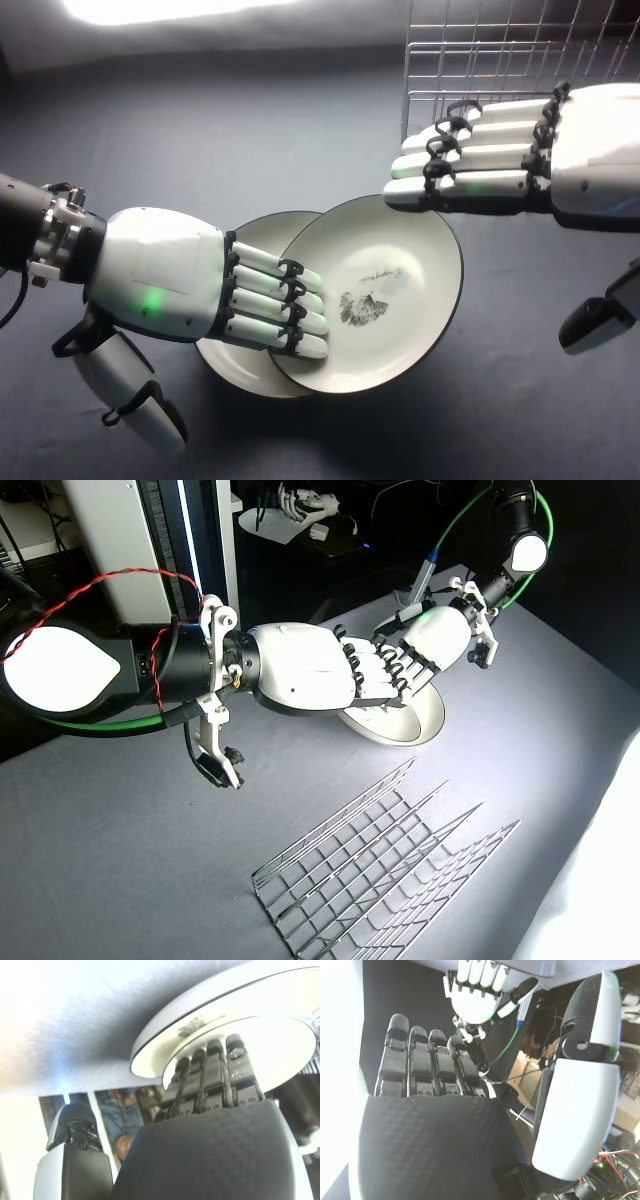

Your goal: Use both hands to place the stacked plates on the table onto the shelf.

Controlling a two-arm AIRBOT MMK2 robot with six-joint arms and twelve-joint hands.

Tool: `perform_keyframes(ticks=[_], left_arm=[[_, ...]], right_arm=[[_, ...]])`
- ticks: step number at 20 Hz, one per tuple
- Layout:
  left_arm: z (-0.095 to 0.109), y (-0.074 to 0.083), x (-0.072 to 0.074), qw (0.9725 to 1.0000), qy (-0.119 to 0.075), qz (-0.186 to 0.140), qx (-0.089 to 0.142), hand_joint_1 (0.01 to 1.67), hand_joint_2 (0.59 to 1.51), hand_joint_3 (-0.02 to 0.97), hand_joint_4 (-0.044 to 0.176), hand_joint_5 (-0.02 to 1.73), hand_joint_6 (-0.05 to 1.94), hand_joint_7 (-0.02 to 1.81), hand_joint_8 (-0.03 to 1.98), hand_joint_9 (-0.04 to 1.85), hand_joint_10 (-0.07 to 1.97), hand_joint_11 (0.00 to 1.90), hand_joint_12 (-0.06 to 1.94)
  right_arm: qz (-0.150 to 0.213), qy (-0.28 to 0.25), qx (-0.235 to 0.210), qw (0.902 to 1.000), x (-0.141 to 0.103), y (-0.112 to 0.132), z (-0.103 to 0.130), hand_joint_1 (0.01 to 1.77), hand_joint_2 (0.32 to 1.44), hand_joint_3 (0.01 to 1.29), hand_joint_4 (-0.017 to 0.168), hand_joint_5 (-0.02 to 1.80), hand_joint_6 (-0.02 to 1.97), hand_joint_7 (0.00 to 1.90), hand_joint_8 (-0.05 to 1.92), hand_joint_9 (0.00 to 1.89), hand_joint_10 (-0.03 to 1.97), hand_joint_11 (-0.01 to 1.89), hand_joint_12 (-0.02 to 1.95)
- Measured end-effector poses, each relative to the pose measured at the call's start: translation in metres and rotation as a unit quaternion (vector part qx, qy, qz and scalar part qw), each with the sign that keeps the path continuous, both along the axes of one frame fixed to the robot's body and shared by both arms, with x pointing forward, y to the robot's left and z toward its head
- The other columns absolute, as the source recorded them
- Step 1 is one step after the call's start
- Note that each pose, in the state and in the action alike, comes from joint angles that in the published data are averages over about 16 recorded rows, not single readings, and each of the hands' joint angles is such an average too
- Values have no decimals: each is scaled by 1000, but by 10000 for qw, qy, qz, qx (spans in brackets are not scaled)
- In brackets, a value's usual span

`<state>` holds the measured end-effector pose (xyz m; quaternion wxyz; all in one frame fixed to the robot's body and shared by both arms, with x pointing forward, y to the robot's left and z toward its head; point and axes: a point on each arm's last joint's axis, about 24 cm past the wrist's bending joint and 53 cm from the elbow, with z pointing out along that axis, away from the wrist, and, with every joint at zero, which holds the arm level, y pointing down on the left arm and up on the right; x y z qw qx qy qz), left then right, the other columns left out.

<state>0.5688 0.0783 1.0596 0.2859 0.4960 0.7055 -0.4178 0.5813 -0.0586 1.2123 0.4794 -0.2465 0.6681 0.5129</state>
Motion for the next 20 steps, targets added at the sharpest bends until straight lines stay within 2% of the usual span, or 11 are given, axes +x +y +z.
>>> perform_keyframes(ticks=[9, 20], left_arm=[[1, -4, 1, 10000, 0, 9, -23, 15, 1088, 6, -9, -4, -30, -2, -17, 20, 6, 21, 11], [3, -5, 4, 10000, -31, 5, -29, 14, 1087, 6, -9, -6, -30, -7, -15, 15, 7, 19, 11]], right_arm=[[108, 199, -129, 9997, -2, 15, -23, 1054, 715, 13, -2, 20, 22, 12, 14, 13, 15, 21, 273], [173, 342, -299, 9988, 10, 42, -54, 1052, 715, 14, -2, 20, 22, 12, 14, 13, 16, 21, 301]])
